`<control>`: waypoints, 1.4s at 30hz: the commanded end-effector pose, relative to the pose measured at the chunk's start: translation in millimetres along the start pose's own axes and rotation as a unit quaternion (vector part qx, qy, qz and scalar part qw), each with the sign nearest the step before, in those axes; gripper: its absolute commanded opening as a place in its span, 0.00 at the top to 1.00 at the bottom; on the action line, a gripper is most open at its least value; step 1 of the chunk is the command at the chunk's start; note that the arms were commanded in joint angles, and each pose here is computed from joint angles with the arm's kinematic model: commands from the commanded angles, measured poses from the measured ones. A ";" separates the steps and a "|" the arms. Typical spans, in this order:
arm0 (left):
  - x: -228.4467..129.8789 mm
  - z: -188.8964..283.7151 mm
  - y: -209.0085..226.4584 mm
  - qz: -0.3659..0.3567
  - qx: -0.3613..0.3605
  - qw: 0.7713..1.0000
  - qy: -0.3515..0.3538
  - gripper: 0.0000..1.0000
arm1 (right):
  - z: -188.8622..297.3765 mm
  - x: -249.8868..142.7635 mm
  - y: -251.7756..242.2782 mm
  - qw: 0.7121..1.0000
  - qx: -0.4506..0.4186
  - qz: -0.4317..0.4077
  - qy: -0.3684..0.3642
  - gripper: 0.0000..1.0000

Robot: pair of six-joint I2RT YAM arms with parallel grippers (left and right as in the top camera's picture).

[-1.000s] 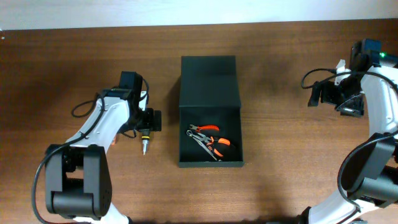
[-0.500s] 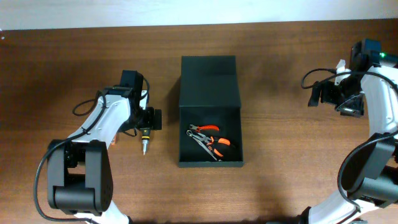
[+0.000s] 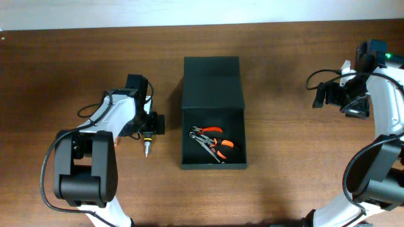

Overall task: Pack container
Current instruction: 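Lower the left gripper and grasp the screwdriver by its handle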

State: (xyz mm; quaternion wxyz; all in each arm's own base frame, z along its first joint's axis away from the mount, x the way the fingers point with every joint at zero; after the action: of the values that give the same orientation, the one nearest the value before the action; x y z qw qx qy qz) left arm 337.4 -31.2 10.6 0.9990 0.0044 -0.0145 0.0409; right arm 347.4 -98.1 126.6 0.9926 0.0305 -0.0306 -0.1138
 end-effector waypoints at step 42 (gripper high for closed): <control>13.7 1.4 -10.4 -0.018 0.022 0.999 -0.028 0.01 | 2.2 0.0 -0.4 1.000 -0.001 -0.001 -0.004 0.01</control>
State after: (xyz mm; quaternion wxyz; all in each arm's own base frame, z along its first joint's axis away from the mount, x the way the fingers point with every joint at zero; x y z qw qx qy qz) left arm 344.7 -41.5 11.5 0.9990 0.0233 -0.0352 0.0177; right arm 347.5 -98.1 126.6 0.9926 0.0304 -0.0308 -0.1138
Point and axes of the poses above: each gripper's point midway between its finger pads, its own z axis back along the fingers, its own y axis along the line the jaws close on, x = y × z, the point moved 1 cm from there along z, back along the fingers, and after that the axes turned 4 degrees about z, right-handed, at the moved point
